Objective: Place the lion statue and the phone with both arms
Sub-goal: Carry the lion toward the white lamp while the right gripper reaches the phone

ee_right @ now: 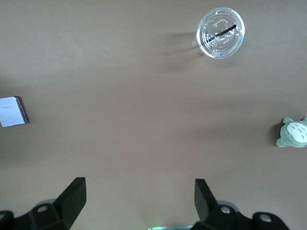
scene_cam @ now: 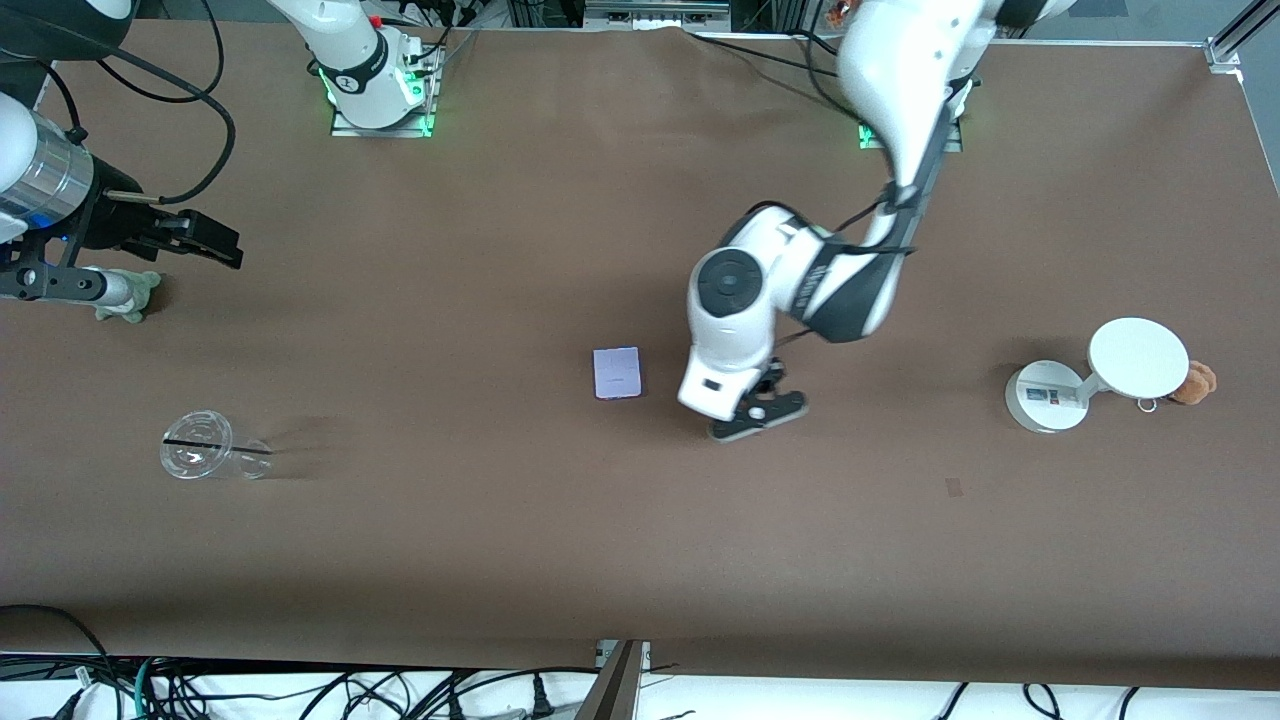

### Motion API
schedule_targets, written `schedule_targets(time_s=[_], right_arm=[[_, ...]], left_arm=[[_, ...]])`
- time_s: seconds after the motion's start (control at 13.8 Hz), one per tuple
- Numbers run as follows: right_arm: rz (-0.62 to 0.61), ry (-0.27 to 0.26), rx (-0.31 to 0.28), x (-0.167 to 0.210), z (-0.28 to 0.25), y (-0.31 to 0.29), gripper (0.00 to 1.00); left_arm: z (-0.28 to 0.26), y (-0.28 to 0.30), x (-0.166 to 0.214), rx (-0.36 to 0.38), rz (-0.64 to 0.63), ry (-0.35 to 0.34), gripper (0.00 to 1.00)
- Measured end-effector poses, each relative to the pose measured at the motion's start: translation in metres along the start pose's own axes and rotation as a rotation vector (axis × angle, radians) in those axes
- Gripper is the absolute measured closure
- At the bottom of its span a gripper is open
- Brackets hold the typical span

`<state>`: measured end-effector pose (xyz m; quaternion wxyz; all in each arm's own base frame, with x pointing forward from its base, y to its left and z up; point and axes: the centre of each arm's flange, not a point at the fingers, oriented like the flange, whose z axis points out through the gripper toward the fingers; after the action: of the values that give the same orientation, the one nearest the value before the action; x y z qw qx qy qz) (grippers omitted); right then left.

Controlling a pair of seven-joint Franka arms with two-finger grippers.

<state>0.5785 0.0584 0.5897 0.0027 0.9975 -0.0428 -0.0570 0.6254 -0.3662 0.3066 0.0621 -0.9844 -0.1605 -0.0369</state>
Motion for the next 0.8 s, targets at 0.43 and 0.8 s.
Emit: schedule_targets(time_s=[0.43, 0.8], right_arm=[[-0.089, -0.125, -0.028, 0.004, 0.046, -0.049, 0.00], [-0.134, -0.131, -0.035, 0.012, 0.079, -0.099, 0.00]], left_arm=[[-0.014, -0.164, 0.058, 0.031, 0.098, -0.083, 0.66], [0.031, -0.271, 0.078, 0.018, 0.140, -0.116, 0.66]])
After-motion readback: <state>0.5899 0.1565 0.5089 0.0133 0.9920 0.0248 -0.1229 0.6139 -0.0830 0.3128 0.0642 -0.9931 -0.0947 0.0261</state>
